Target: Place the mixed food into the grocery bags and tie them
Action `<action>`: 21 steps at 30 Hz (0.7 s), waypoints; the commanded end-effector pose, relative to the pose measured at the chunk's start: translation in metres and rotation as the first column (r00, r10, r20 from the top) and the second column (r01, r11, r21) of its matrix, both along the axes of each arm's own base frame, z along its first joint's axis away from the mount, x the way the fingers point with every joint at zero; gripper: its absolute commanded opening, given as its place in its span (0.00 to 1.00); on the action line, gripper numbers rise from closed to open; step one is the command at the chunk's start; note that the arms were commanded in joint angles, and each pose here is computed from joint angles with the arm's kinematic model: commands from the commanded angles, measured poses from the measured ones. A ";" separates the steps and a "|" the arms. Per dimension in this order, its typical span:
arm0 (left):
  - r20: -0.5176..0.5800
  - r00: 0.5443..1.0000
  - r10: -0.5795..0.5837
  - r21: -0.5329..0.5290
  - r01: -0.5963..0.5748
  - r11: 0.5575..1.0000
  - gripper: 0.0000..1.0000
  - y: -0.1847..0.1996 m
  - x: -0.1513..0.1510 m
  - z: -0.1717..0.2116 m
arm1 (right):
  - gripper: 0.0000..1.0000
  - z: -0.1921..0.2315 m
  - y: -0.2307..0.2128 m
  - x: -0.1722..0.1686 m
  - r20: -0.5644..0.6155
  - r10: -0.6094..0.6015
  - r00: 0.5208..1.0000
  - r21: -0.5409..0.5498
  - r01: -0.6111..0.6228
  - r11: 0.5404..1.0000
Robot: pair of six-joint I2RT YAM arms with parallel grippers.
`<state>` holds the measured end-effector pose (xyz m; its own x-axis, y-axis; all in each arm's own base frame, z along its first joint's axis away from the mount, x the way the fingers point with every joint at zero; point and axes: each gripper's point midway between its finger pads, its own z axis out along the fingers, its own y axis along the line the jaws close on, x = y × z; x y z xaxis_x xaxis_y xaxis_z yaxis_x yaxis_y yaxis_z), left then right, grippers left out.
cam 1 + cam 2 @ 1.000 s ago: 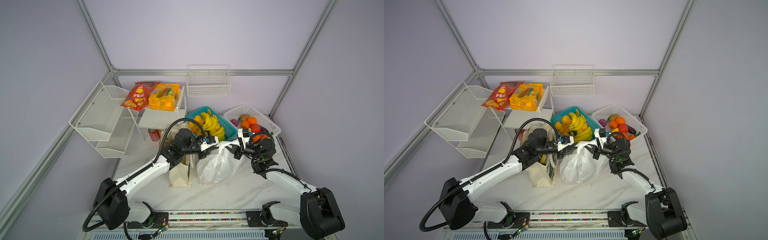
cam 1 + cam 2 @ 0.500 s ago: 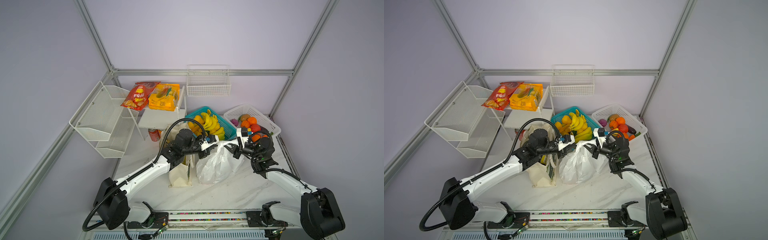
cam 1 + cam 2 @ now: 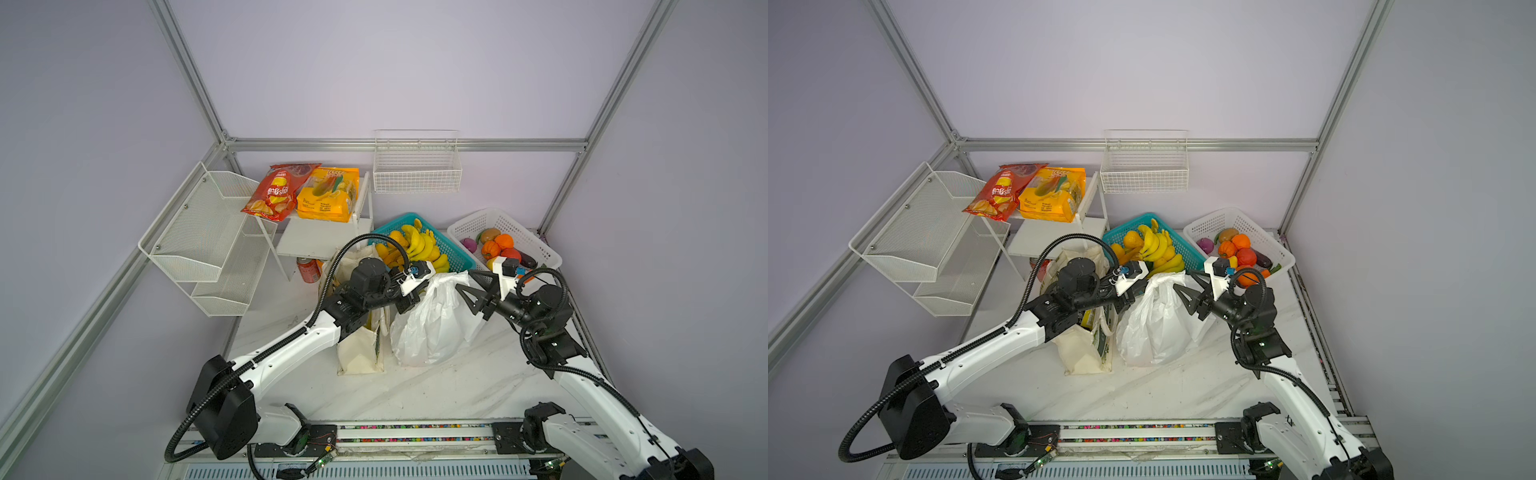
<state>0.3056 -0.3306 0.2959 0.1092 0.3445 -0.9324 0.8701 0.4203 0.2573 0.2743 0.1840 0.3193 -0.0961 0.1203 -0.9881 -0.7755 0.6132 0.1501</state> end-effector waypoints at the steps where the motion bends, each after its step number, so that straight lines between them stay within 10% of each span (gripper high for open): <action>1: 0.038 0.999 0.005 -0.049 -0.003 0.999 0.00 -0.002 -0.001 0.020 | 0.67 0.000 -0.004 -0.006 -0.055 -0.021 0.998 0.000 0.021 1.000; 14: 0.056 0.998 -0.009 -0.039 0.011 0.999 0.00 -0.004 -0.005 0.020 | 0.49 0.031 0.015 -0.020 -0.016 0.122 0.992 0.069 -0.121 0.990; 21: 0.062 0.998 0.004 -0.029 -0.003 1.000 0.00 -0.003 -0.003 0.020 | 0.15 0.031 0.015 -0.018 -0.019 0.107 0.994 0.073 -0.106 0.992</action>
